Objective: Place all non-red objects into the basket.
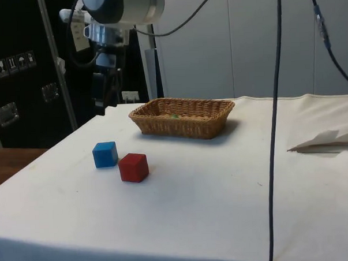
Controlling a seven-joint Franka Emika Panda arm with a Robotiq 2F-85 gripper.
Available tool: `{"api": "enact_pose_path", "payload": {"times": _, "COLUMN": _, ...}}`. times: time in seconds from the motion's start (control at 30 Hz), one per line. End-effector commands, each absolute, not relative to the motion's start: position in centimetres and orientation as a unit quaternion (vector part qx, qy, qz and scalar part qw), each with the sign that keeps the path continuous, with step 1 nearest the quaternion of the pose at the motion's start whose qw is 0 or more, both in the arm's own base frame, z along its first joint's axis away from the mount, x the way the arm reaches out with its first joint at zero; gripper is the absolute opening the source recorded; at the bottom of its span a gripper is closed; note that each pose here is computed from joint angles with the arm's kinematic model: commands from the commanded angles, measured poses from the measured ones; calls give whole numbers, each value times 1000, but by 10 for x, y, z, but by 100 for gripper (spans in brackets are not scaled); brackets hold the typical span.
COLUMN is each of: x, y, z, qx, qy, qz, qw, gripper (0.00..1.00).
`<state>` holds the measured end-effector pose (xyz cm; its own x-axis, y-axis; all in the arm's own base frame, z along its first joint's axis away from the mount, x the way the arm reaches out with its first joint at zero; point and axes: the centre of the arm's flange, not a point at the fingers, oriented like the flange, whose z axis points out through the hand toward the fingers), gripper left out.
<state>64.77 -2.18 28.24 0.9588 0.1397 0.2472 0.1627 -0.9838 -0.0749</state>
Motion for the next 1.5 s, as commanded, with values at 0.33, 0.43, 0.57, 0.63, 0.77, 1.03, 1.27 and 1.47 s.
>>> {"api": "enact_pose_path", "payload": {"times": 0.33, "x": 661, "y": 3, "z": 275, "qx": -988, "qy": -94, "qz": -120, "qw": 22, "gripper": 100}}
{"api": "enact_pose_path", "payload": {"times": 0.43, "x": 662, "y": 7, "z": 274, "qx": -988, "qy": -97, "qz": -120, "qw": 21, "gripper": 100}}
{"api": "enact_pose_path", "payload": {"times": 0.57, "x": 665, "y": 16, "z": 268, "qx": -987, "qy": -102, "qz": -119, "qw": 20, "gripper": 100}}
{"api": "enact_pose_path", "payload": {"times": 0.63, "x": 667, "y": 23, "z": 261, "qx": -987, "qy": -106, "qz": -118, "qw": 19, "gripper": 100}}
{"api": "enact_pose_path", "payload": {"times": 0.77, "x": 666, "y": 27, "z": 254, "qx": -987, "qy": -109, "qz": -117, "qw": 18, "gripper": 100}}
{"api": "enact_pose_path", "payload": {"times": 1.03, "x": 667, "y": 28, "z": 242, "qx": -987, "qy": -114, "qz": -115, "qw": 17, "gripper": 100}}
{"api": "enact_pose_path", "payload": {"times": 1.27, "x": 666, "y": 26, "z": 230, "qx": -987, "qy": -117, "qz": -110, "qw": 12, "gripper": 100}}
{"api": "enact_pose_path", "payload": {"times": 1.47, "x": 669, "y": 29, "z": 216, "qx": -987, "qy": -121, "qz": -108, "qw": 5, "gripper": 100}}
